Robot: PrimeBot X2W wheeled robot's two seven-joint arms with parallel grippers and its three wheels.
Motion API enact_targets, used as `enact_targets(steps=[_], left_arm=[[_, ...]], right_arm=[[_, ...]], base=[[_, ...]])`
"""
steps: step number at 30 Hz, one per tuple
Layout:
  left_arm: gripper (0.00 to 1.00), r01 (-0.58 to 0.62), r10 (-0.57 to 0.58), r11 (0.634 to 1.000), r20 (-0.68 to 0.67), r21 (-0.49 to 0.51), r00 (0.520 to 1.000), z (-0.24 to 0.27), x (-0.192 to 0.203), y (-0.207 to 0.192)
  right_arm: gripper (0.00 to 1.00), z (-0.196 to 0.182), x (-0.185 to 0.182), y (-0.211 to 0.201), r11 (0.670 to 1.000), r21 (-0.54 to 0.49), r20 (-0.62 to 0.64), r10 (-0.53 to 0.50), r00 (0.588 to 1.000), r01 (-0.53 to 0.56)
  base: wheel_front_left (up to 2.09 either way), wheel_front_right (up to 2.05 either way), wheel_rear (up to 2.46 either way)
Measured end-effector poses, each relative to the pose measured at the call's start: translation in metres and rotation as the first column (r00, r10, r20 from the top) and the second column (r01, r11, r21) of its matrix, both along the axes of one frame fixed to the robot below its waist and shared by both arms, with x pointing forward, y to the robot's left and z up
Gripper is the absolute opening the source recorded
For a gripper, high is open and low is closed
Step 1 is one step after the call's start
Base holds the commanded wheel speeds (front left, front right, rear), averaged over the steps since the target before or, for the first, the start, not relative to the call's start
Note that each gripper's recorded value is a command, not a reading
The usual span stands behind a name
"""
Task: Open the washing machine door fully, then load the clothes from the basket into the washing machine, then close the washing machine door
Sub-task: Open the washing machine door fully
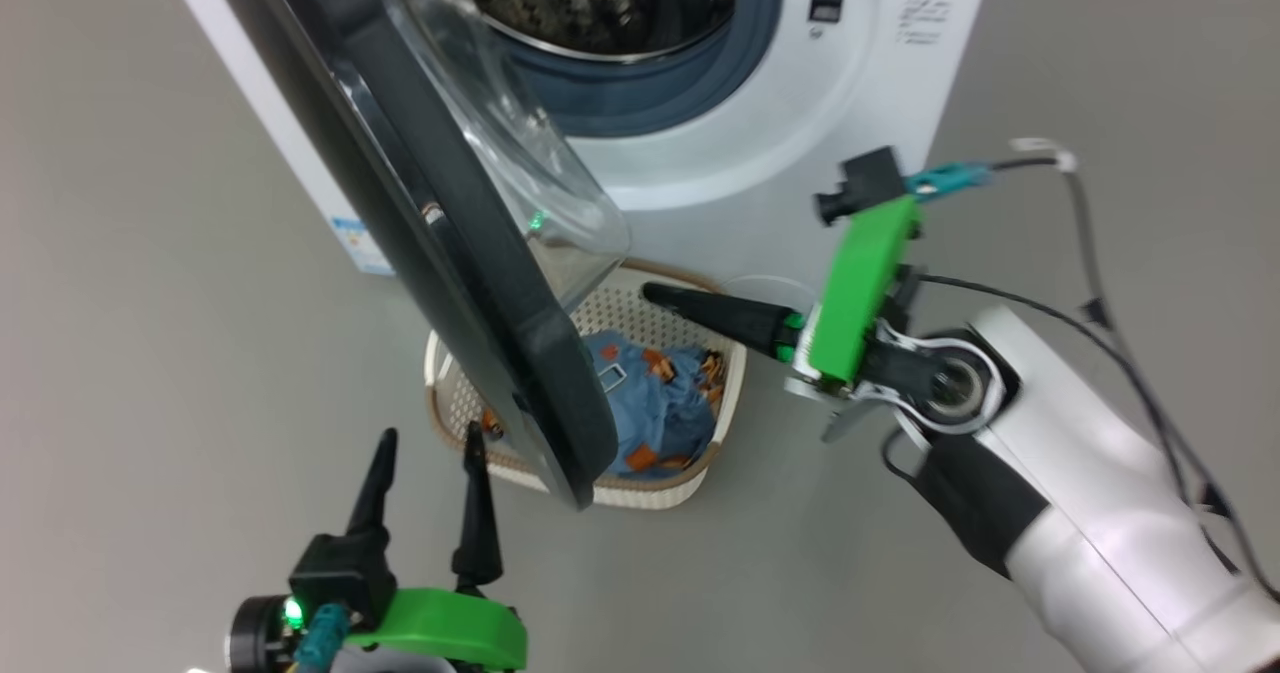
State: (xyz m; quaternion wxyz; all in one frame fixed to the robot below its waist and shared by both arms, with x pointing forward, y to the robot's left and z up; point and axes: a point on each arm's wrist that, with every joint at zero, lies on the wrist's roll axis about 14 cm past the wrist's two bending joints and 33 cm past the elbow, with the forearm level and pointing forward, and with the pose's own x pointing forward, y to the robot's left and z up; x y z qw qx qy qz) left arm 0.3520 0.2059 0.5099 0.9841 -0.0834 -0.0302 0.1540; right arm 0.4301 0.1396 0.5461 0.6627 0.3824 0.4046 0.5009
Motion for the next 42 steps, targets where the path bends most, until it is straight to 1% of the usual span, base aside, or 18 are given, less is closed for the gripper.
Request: enact_targets(steps=[2,4,7,10,12,15,19,21,25,27,32,34,36,37,38,39,40,42], left_arm=[[1.00,0.002,-0.002,1.000,0.007,0.003,1.000,0.002,-0.001,0.001],[1.00,0.003,-0.003,1.000,0.019,0.001,1.000,0.005,-0.002,0.002],[1.00,0.009,-0.009,1.000,0.030,0.011,1.000,0.007,-0.004,0.003],[1.00,0.014,-0.015,1.000,0.042,0.013,0.999,0.010,-0.008,0.005],[1.00,0.020,-0.020,1.000,0.050,0.014,0.999,0.011,-0.010,0.006],[1.00,0.024,-0.025,0.999,0.056,0.022,0.998,0.012,-0.014,0.008],[1.00,0.040,-0.041,0.999,0.055,0.021,0.998,0.009,-0.019,0.007],[1.00,0.046,-0.047,0.999,0.055,0.018,0.997,0.008,-0.021,0.008],[1.00,0.065,-0.067,0.998,0.060,0.026,0.996,0.009,-0.022,0.006],[1.00,0.082,-0.083,0.996,0.064,0.031,0.994,0.009,-0.022,0.003],[1.00,0.105,-0.107,0.994,0.070,0.036,0.992,0.011,-0.021,-0.001],[1.00,0.113,-0.116,0.993,0.078,0.038,0.990,0.014,-0.019,-0.004],[1.00,0.125,-0.128,0.991,0.083,0.038,0.988,0.015,-0.019,-0.006],[1.00,0.128,-0.131,0.991,0.081,0.037,0.988,0.014,-0.019,-0.007],[1.00,0.131,-0.134,0.991,0.078,0.035,0.988,0.013,-0.020,-0.008],[1.00,0.134,-0.137,0.990,0.078,0.035,0.988,0.013,-0.020,-0.009],[1.00,0.137,-0.139,0.990,0.079,0.036,0.987,0.013,-0.019,-0.010],[1.00,0.141,-0.144,0.989,0.081,0.036,0.986,0.014,-0.019,-0.011]], right_arm=[[0.00,0.005,0.006,-0.014,0.997,-0.013,0.098,-0.069,0.993,0.071],[0.00,0.011,0.011,-0.030,0.989,-0.023,0.225,-0.136,0.965,0.145],[0.00,0.016,0.019,-0.060,0.960,-0.025,0.407,-0.244,0.880,0.277],[0.00,0.011,0.020,-0.093,0.918,-0.016,0.526,-0.329,0.784,0.396],[0.00,0.007,0.020,-0.116,0.882,-0.001,0.588,-0.381,0.713,0.472],[0.00,0.003,0.015,-0.148,0.828,0.023,0.668,-0.430,0.608,0.561],[0.00,0.001,0.008,-0.190,0.744,0.056,0.735,-0.482,0.477,0.666],[0.00,0.004,0.005,-0.212,0.690,0.079,0.757,-0.511,0.407,0.720],[0.00,0.013,-0.006,-0.249,0.586,0.123,0.805,-0.531,0.266,0.801],[0.00,0.012,-0.017,-0.259,0.544,0.137,0.808,-0.544,0.225,0.828],[0.00,0.010,-0.046,-0.275,0.461,0.145,0.813,-0.560,0.160,0.876],[0.00,0.015,-0.056,-0.282,0.427,0.160,0.817,-0.563,0.123,0.890],[0.00,0.016,-0.064,-0.285,0.411,0.155,0.833,-0.544,0.105,0.898],[0.00,0.015,-0.068,-0.287,0.402,0.146,0.838,-0.536,0.103,0.904],[0.19,0.013,-0.071,-0.291,0.388,0.139,0.839,-0.535,0.100,0.911],[0.58,0.013,-0.074,-0.295,0.371,0.138,0.841,-0.533,0.089,0.918],[1.00,0.013,-0.076,-0.298,0.360,0.137,0.847,-0.526,0.079,0.923],[1.00,0.013,-0.079,-0.305,0.335,0.134,0.847,-0.527,0.067,0.933]], base=[[0.00,0.00,0.00],[0.00,0.00,0.00],[0.00,0.00,0.00],[0.00,0.00,0.00],[0.00,0.00,0.00],[0.00,0.00,0.00],[0.00,0.00,0.00],[0.00,0.00,0.00],[0.00,0.00,0.00],[0.00,0.00,0.00],[0.00,0.00,0.00],[0.00,0.00,0.00],[0.00,0.00,0.00],[0.00,0.00,0.00],[0.00,0.00,0.00],[0.00,0.00,0.00],[0.00,0.00,0.00],[0.00,0.00,0.00]])
